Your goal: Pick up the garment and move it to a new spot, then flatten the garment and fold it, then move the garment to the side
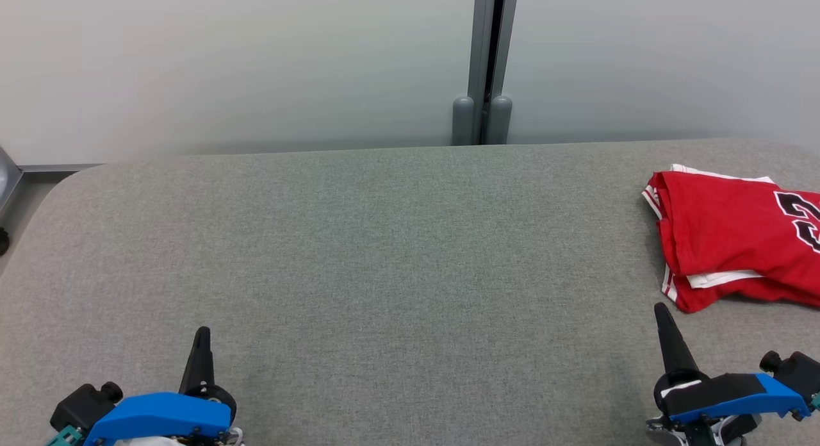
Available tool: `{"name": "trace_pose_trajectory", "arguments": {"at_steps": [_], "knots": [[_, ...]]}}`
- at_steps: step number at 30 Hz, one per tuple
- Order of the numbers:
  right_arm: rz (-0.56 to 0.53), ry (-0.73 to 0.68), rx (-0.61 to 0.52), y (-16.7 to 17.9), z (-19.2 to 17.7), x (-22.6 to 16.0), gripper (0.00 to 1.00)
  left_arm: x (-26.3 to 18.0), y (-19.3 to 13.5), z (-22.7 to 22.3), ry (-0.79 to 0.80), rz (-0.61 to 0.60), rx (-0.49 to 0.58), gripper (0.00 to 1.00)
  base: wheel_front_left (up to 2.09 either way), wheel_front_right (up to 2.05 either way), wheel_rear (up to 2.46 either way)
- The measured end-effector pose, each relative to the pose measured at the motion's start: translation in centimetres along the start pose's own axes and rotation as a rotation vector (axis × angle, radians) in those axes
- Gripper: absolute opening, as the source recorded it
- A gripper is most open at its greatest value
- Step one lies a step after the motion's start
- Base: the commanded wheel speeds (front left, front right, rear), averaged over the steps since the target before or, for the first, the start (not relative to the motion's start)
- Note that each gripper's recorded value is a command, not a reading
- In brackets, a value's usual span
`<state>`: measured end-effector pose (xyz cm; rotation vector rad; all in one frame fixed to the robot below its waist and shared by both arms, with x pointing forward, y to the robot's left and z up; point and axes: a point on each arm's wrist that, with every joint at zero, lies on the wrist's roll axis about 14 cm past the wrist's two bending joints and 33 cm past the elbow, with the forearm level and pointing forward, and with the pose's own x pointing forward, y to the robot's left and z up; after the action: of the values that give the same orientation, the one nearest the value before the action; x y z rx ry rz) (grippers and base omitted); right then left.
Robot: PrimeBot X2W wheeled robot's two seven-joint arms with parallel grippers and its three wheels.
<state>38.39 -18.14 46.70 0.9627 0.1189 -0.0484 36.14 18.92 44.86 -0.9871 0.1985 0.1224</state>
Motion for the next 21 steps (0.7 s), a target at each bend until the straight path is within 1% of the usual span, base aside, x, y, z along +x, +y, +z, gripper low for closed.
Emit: {"name": "trace_pose_trajectory", "arguments": {"at_steps": [21], "knots": [[0.017,-0.016,0.218,0.5,1.1,0.1,0.0,0.6,-1.3,1.2,-0.011,-0.051,-0.209,0.0,0.0,0.0,0.0]]}}
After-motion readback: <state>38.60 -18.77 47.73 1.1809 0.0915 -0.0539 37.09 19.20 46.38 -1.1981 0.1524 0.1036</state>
